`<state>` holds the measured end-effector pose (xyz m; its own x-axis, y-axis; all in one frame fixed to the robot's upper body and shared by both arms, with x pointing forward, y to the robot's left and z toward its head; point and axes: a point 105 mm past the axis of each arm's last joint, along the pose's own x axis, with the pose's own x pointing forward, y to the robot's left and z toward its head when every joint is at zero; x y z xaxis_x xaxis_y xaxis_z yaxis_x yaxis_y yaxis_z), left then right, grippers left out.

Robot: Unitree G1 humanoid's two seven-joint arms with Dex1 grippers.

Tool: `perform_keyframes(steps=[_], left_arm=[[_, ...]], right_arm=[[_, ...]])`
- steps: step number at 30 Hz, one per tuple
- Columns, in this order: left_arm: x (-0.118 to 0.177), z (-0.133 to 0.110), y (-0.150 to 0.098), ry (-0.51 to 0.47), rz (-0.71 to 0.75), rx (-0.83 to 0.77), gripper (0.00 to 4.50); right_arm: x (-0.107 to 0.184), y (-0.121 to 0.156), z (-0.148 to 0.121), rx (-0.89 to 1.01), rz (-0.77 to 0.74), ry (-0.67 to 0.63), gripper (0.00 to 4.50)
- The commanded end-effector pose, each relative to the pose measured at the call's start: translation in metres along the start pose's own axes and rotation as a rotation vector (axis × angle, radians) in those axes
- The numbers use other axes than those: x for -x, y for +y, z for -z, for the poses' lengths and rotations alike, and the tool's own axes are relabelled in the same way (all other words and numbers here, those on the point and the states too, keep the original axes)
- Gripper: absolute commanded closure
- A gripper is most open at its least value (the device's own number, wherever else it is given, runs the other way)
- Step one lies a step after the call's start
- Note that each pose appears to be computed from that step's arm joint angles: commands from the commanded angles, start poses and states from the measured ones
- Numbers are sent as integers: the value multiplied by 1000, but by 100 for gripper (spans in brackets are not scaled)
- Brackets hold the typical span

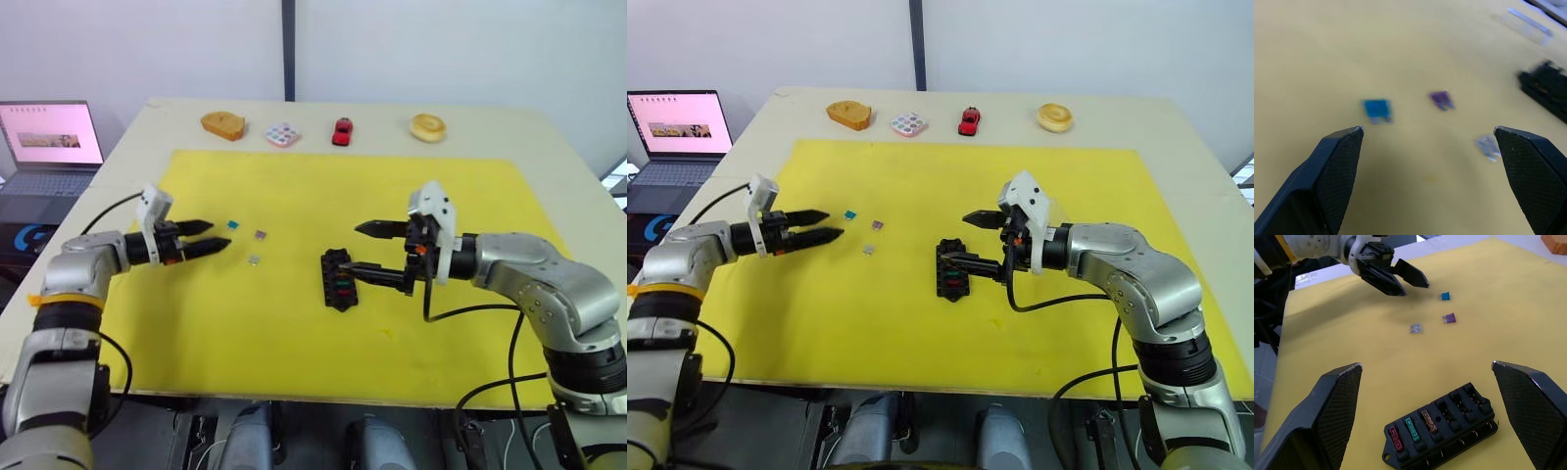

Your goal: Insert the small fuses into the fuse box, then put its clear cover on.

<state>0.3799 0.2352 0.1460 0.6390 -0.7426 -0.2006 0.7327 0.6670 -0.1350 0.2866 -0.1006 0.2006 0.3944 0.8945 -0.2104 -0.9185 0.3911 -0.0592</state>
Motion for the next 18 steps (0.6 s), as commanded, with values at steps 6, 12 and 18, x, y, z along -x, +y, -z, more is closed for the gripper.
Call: perform_keyframes(steps=[6, 12, 18], left_arm=[[-18, -1, 2, 13, 49, 21, 0], [-25, 13, -7, 91, 139, 134, 0], [-30, 21, -18, 156, 221, 227, 0]], right_arm=[[-2, 4, -12, 47, -14, -35, 2], [-2, 4, -11, 45, 1, -38, 2], [0, 5, -9, 40, 31, -40, 2]])
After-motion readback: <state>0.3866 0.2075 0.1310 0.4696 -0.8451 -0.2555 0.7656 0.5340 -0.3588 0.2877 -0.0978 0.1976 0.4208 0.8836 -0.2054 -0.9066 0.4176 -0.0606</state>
